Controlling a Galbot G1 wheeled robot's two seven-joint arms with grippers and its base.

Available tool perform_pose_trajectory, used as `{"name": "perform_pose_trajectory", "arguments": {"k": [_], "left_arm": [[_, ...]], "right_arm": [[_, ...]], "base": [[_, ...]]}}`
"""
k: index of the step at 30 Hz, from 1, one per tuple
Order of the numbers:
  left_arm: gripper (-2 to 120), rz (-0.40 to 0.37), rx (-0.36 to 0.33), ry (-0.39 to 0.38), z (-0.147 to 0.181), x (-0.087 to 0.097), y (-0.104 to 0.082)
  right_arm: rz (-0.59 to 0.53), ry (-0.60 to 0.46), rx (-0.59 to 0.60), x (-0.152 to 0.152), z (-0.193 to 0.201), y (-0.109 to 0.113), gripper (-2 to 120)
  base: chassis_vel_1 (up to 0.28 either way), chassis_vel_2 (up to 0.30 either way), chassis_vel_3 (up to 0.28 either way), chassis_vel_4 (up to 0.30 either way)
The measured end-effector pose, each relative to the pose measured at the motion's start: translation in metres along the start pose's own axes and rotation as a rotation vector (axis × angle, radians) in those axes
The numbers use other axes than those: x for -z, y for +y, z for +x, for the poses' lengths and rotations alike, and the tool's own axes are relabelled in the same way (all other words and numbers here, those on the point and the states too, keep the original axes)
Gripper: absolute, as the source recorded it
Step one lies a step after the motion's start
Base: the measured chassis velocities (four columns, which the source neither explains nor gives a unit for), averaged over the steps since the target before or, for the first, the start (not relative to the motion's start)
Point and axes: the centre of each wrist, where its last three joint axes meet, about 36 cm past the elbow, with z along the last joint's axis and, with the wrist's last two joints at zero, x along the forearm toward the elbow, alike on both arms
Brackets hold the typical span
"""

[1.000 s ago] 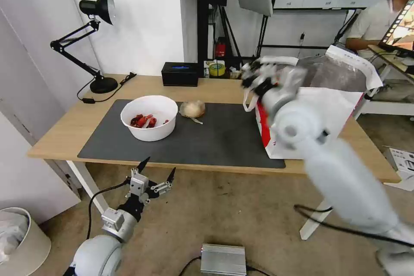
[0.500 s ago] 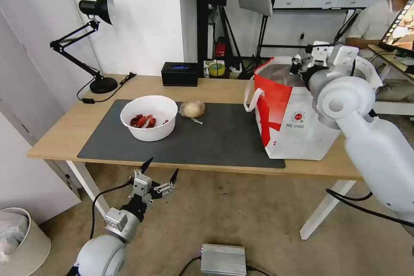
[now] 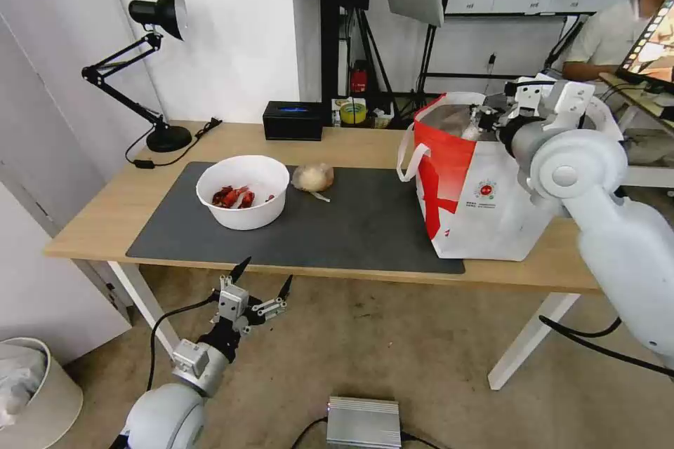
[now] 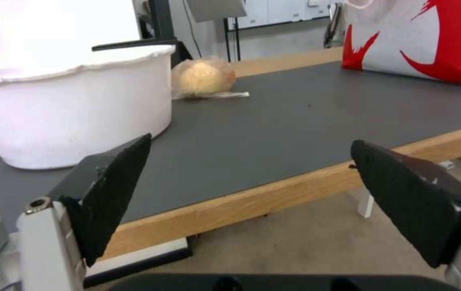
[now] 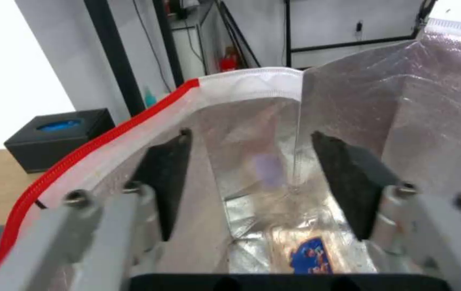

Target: Pick up the trash from the table and place it into the takeout bag.

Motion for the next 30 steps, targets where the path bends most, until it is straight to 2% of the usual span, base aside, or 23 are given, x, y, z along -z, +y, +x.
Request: {"name": "perform_pose_trajectory", "arguments": {"k": [1, 4, 6, 8, 9, 10, 15, 17, 18, 22, 23, 26, 27, 30], "left_arm": [[100, 0.0, 0.0, 0.0, 0.0, 0.0, 0.0], [100, -0.002, 0.0, 0.0, 0.001, 0.0, -0.001], [100, -0.002, 0.0, -0.001, 0.001, 0.001, -0.001], [100, -0.001, 0.0, -0.002, 0.0, 0.001, -0.001], [100, -0.001, 0.0, -0.002, 0.0, 0.001, -0.001], [100, -0.001, 0.001, -0.002, 0.001, 0.001, -0.002], [100, -0.003, 0.006, -0.002, 0.002, 0.002, -0.001], [100, -0.007, 0.012, -0.001, 0.003, 0.002, 0.002], [100, -0.007, 0.012, -0.001, 0.003, 0.002, 0.002], [100, -0.01, 0.021, -0.007, 0.004, 0.003, 0.005], [100, -0.01, 0.021, -0.007, 0.004, 0.003, 0.005], [100, -0.01, 0.025, -0.01, 0.004, 0.004, 0.007], [100, -0.01, 0.025, -0.01, 0.004, 0.004, 0.007], [100, -0.012, 0.03, -0.021, 0.004, 0.004, 0.009]], "right_arm": [[0.0, 0.0, 0.0, 0.0, 0.0, 0.0, 62], [0.001, -0.004, 0.023, 0.0, 0.003, -0.001, 78], [-0.001, -0.008, 0.035, 0.0, 0.004, 0.0, 82], [-0.018, -0.033, 0.078, 0.0, 0.006, 0.0, 89], [-0.018, -0.033, 0.078, 0.0, 0.006, 0.0, 89], [-0.034, -0.068, 0.128, 0.0, 0.008, 0.002, 97], [-0.081, -0.158, 0.242, -0.002, 0.012, 0.008, 100], [-0.09, -0.232, 0.348, -0.014, 0.017, 0.017, 100], [-0.09, -0.232, 0.348, -0.014, 0.017, 0.017, 100], [-0.024, -0.295, 0.485, -0.048, 0.03, 0.028, 100], [-0.024, -0.295, 0.485, -0.048, 0.03, 0.028, 100], [0.029, -0.287, 0.525, -0.093, 0.045, 0.03, 100], [0.029, -0.287, 0.525, -0.093, 0.045, 0.03, 100], [0.07, -0.271, 0.522, -0.136, 0.062, 0.027, 100]], "base": [[0.0, 0.0, 0.0, 0.0], [0.0, 0.0, 0.0, 0.0], [0.0, 0.0, 0.0, 0.0], [0.0, 0.0, 0.0, 0.0], [0.0, 0.0, 0.0, 0.0], [0.0, 0.0, 0.0, 0.0], [0.0, 0.0, 0.0, 0.0], [0.0, 0.0, 0.0, 0.0], [0.0, 0.0, 0.0, 0.0], [0.0, 0.0, 0.0, 0.0], [0.0, 0.0, 0.0, 0.0], [0.0, 0.0, 0.0, 0.0], [0.0, 0.0, 0.0, 0.0], [0.0, 0.0, 0.0, 0.0]]}}
